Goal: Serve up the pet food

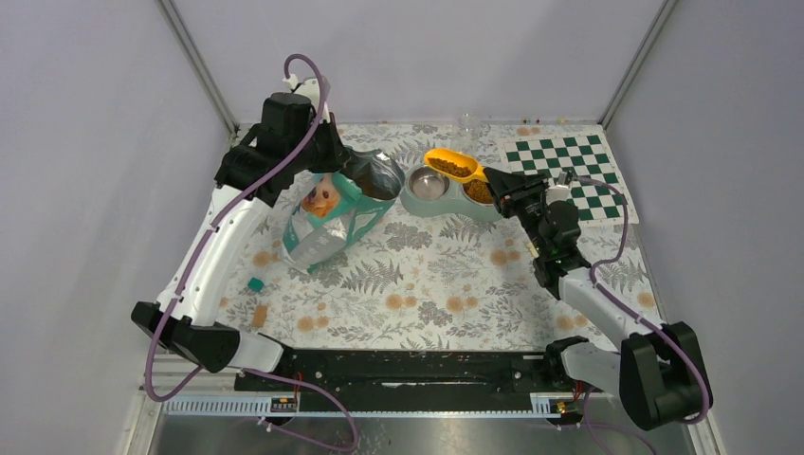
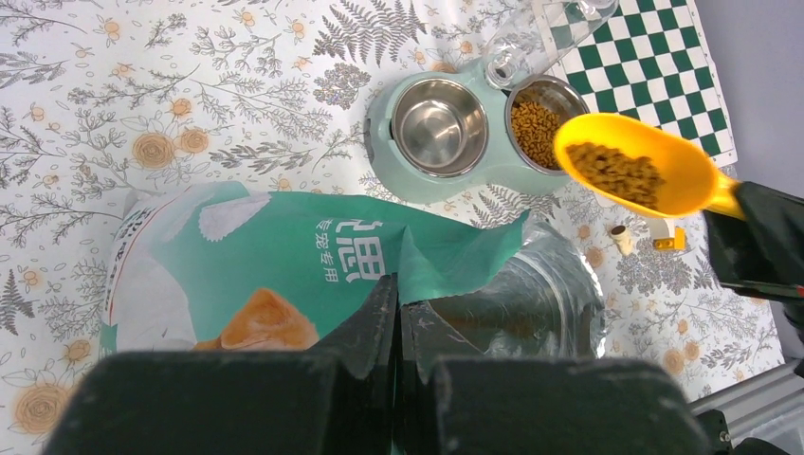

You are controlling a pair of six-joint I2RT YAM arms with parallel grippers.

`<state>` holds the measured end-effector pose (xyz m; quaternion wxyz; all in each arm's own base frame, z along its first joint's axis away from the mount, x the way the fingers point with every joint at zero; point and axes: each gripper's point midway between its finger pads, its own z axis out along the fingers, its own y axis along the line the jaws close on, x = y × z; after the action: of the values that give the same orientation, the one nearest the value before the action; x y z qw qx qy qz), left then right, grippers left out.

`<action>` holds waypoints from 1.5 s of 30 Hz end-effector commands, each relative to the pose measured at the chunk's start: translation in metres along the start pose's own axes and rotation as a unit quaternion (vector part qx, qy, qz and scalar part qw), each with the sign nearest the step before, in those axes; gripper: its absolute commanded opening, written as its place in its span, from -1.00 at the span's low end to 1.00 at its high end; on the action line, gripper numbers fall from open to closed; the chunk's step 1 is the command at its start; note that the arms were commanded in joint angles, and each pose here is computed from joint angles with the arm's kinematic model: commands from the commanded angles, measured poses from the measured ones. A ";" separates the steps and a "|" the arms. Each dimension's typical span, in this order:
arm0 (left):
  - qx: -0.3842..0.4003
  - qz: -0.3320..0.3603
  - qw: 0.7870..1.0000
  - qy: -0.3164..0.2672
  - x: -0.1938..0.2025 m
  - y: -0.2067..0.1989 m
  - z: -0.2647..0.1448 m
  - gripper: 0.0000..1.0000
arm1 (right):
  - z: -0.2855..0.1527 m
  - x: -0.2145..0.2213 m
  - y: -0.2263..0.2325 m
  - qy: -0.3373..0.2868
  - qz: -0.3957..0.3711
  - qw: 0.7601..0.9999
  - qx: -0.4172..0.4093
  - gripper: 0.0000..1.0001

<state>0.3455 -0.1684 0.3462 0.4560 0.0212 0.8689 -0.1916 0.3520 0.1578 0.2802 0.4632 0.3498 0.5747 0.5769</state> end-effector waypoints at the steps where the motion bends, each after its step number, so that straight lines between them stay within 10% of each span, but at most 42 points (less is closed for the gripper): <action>1: 0.025 -0.009 0.997 -0.072 -0.035 -0.008 -0.016 -1.00 | 0.017 -0.008 -0.015 -0.013 -0.048 0.999 0.018 -1.00; 19: 0.024 -0.014 0.998 -0.058 -0.028 -0.003 -0.009 -1.00 | 0.067 -0.008 -0.116 0.006 -0.110 0.980 0.169 -1.00; 45: 0.016 -0.011 0.999 -0.051 -0.023 0.004 -0.002 -1.00 | 0.093 -0.038 -0.126 0.014 -0.256 0.918 0.302 -1.00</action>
<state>0.3480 -0.1683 0.3439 0.4562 0.0141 0.8640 -0.2126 0.4634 0.1540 0.1614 0.4411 0.3236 0.7865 0.2867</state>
